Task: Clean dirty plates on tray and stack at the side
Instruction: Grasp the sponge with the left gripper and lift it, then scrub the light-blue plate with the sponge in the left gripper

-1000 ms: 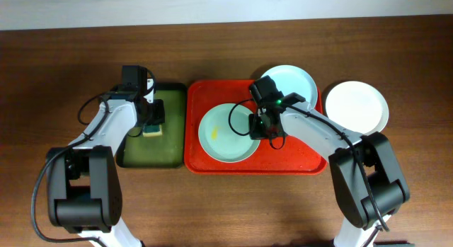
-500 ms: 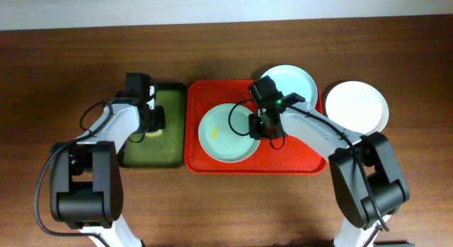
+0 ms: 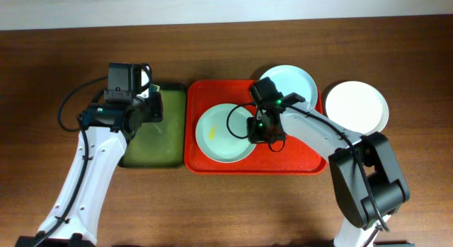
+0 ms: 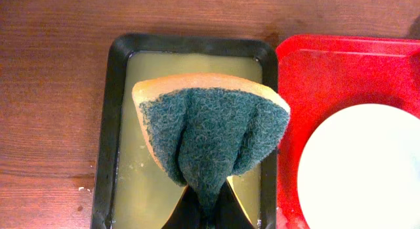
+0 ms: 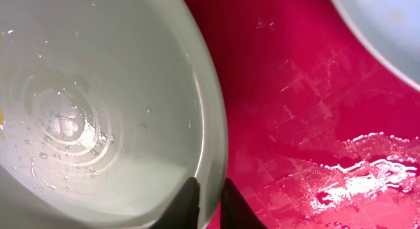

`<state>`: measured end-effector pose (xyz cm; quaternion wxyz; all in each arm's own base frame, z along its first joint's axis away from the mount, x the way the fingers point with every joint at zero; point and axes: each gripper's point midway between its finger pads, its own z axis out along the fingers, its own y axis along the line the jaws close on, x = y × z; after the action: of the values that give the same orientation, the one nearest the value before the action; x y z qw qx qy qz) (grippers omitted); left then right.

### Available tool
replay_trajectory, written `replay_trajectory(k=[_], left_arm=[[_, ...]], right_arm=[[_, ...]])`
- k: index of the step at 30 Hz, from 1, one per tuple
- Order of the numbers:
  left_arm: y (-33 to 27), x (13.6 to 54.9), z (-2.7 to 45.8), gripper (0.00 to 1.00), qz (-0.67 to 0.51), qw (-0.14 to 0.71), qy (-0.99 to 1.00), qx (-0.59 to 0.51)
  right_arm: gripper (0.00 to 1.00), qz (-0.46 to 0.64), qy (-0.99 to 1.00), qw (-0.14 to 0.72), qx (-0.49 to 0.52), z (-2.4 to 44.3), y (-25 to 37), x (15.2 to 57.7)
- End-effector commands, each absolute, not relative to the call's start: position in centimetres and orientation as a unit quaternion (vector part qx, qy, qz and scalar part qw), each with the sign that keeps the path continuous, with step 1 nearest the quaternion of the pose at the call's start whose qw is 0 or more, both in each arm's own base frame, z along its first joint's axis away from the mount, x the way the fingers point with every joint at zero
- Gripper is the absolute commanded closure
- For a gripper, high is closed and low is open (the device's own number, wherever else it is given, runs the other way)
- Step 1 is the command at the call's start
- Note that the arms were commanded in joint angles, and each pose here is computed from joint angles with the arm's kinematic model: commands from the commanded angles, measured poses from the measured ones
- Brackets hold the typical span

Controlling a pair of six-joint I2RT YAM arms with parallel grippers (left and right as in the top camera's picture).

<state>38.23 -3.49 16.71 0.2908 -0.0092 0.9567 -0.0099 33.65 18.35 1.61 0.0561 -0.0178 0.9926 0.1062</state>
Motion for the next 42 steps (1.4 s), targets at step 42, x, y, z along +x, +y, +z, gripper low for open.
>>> replay_trajectory(k=[42], left_arm=[[-17.1,38.5,8.9,1.0,-0.112,0.097,0.986,0.077]], right_arm=[[0.96,0.124,0.987,0.064,0.086,2.3,18.2,35.0]])
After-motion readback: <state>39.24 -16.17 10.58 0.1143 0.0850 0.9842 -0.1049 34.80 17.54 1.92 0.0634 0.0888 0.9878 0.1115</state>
